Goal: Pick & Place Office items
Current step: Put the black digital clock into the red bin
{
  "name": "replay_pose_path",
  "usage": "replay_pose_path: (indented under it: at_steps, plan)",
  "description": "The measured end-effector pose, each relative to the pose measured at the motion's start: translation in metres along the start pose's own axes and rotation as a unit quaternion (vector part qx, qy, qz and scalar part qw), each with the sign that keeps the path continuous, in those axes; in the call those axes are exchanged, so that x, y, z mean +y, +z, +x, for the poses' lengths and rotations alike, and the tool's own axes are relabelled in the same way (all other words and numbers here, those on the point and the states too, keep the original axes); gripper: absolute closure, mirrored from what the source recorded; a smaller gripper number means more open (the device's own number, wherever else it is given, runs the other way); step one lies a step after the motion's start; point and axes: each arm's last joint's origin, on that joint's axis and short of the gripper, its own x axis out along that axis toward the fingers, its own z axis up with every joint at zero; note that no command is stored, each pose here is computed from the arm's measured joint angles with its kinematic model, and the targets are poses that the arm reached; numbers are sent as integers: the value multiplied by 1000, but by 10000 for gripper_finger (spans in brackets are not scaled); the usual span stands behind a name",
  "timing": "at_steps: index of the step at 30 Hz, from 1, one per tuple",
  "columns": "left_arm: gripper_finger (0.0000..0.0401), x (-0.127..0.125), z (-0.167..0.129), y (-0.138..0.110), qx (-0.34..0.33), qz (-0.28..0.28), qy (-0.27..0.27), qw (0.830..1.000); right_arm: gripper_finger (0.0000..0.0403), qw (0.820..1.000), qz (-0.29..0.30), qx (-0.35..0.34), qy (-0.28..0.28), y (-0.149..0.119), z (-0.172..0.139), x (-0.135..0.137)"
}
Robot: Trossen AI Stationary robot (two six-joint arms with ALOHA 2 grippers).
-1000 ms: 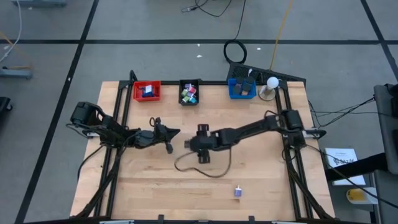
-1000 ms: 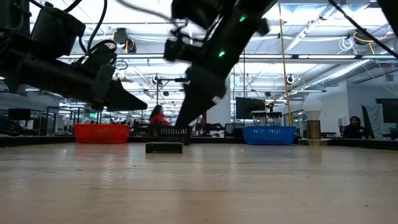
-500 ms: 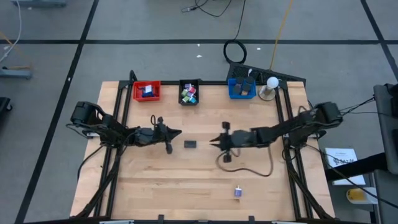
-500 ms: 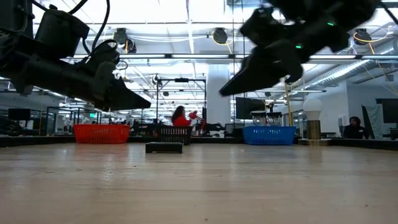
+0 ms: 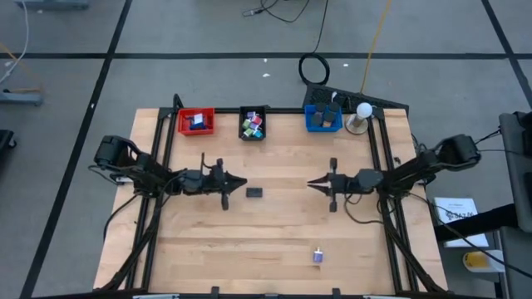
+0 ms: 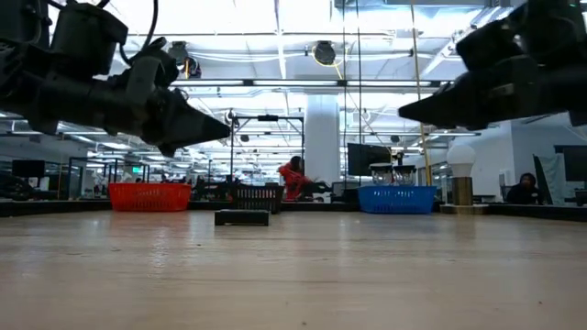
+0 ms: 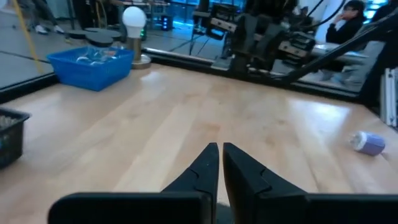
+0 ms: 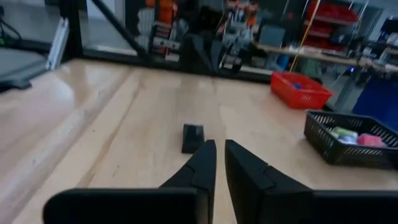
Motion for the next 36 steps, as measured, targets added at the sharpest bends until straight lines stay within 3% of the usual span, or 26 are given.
replay_pose_path:
  at_steps: [6, 12, 21, 25, 36]
  plan:
    - [359, -4, 13, 5, 12, 42, 5, 999, 379, 1000, 11, -26, -3, -3, -13, -2]
    - [287, -16, 35, 6, 101, 53, 6, 993, 392, 999, 31, -23, -1, -4, -13, -2]
    - [169, -40, 69, 32, 265, 105, 17, 958, 399, 999, 30, -21, -1, -4, -13, -2]
    - [133, -44, 73, 41, 302, 102, 13, 948, 400, 999, 29, -20, -1, -4, -13, -2]
    - [105, -20, 78, 27, 366, 100, 17, 925, 402, 999, 33, -20, -1, -4, -13, -2]
